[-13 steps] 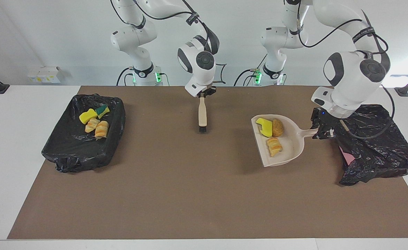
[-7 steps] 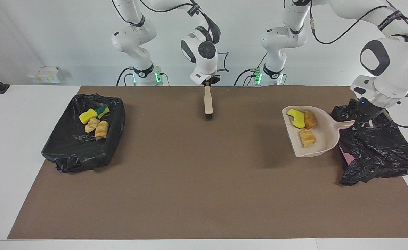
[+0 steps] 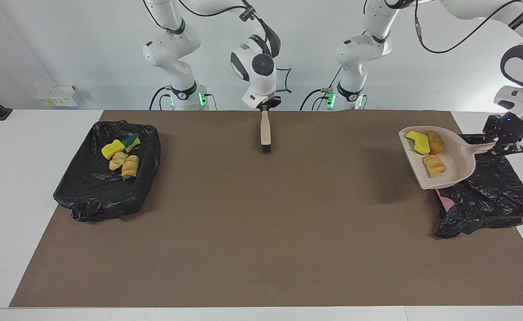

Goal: Sweep and dump trash in bin

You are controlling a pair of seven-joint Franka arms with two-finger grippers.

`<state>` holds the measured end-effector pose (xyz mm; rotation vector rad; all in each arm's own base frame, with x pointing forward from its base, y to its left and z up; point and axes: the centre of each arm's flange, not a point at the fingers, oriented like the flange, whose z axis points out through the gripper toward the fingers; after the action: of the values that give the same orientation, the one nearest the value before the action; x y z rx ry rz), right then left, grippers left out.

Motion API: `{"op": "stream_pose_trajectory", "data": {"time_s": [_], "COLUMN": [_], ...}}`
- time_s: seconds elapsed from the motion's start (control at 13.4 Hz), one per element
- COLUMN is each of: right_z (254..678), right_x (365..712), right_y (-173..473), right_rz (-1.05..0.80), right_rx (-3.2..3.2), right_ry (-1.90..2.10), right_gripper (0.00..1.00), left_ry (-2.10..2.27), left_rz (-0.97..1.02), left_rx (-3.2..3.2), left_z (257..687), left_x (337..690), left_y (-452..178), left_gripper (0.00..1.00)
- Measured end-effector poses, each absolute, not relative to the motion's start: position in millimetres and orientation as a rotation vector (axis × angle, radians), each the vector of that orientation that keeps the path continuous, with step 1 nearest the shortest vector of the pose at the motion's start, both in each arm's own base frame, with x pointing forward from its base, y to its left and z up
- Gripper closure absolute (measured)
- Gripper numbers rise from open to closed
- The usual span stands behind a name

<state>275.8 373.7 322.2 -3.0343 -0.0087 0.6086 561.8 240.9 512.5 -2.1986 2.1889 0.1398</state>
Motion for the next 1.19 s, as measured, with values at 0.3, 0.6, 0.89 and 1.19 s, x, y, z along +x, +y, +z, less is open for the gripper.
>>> {"op": "stream_pose_trajectory", "data": {"time_s": [0.3,0.6,0.89,1.19], "right_z": [331,367,425,508], "right_x": [291,347,409,460], "right_y": [376,352,276,191], "right_rz": [0.581,0.508,0.406,0.352], "right_rx": [-3.01,-2.952,-2.963,-2.946], "right_ry": [-0.032,0.074,0.192,0.272], "right_gripper": [0.25,0.03,0.0,0.0], "left_ry": [2.072,1.959,1.784,1.611], "left_rz": [0.245,0.429,0.609,0.726], "left_rx": [-2.14,-1.986,-1.876,-1.787], "left_z": [522,536,546,550], "left_x": [549,552,557,570], "left_y": [290,309,314,294], "left_gripper": [0.68,0.68,0.68,0.68]}}
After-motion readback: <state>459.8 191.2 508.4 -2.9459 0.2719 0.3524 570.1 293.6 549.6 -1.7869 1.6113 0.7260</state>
